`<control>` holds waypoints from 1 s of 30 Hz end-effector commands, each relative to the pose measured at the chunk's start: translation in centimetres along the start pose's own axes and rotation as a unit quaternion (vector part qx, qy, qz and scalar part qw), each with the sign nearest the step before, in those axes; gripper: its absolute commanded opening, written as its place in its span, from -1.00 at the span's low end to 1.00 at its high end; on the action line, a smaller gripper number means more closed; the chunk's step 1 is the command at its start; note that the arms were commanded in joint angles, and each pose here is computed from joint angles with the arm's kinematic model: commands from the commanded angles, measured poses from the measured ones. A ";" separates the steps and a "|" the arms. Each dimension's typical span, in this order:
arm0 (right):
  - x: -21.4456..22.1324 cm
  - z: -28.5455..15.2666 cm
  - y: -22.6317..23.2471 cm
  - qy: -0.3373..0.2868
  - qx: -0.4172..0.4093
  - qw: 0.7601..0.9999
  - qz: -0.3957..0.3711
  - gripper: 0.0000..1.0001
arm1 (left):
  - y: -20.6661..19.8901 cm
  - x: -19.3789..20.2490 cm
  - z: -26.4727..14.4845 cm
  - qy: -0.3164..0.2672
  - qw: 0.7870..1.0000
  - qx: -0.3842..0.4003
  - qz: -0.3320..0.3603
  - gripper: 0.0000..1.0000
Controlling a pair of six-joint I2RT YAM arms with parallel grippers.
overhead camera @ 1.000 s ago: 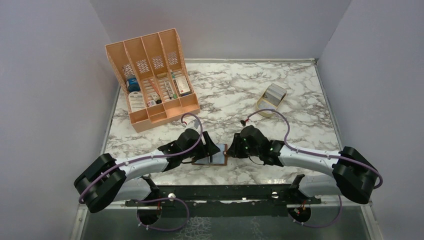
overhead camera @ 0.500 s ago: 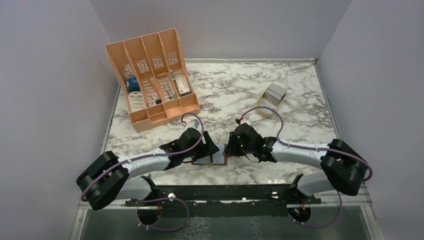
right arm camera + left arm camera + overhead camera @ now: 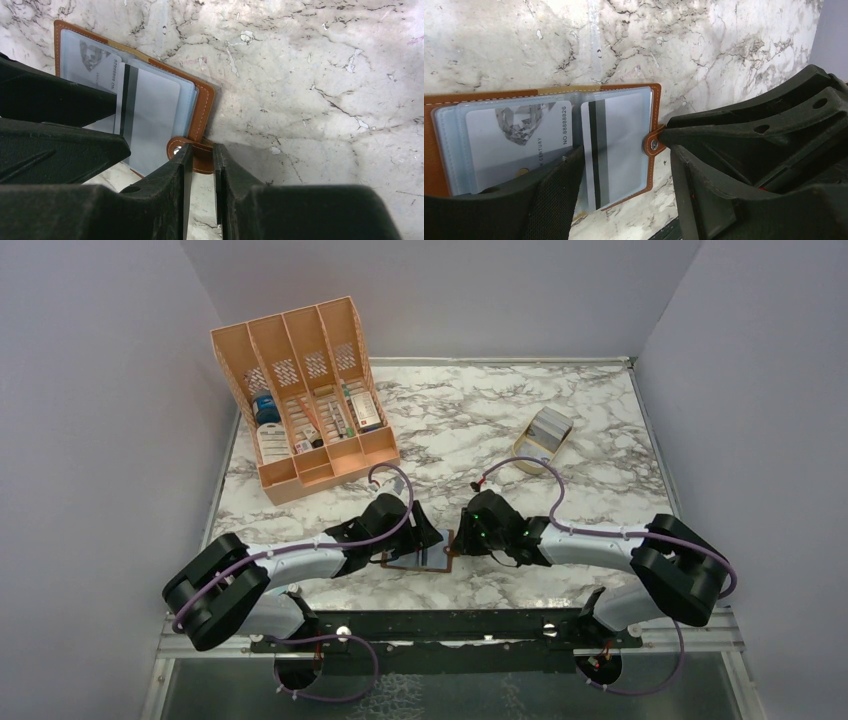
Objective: Put the credit cards into the card holder
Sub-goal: Insert the credit card into the card holder.
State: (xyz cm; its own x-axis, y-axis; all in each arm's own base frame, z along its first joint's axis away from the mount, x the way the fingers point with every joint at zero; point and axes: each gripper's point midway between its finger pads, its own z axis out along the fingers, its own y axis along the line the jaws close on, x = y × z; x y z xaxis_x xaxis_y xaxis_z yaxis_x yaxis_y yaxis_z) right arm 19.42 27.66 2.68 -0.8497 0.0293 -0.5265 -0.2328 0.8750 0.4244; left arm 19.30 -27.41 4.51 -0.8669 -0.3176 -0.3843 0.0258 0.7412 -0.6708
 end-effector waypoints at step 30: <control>-1.4 -3.7 3.6 -0.011 -0.075 0.997 0.021 -0.23 | 1.1 -4.0 -2.6 0.005 1.000 -0.023 -0.016 0.36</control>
State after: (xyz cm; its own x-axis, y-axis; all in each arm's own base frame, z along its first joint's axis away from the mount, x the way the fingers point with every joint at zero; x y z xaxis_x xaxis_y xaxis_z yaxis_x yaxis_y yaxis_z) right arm 19.38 27.67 6.55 -0.8210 0.0588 -0.5679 -0.2620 0.8449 0.4664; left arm 21.07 -25.87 6.18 -0.8672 -0.3553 -0.3488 -0.0227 0.7281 -0.6851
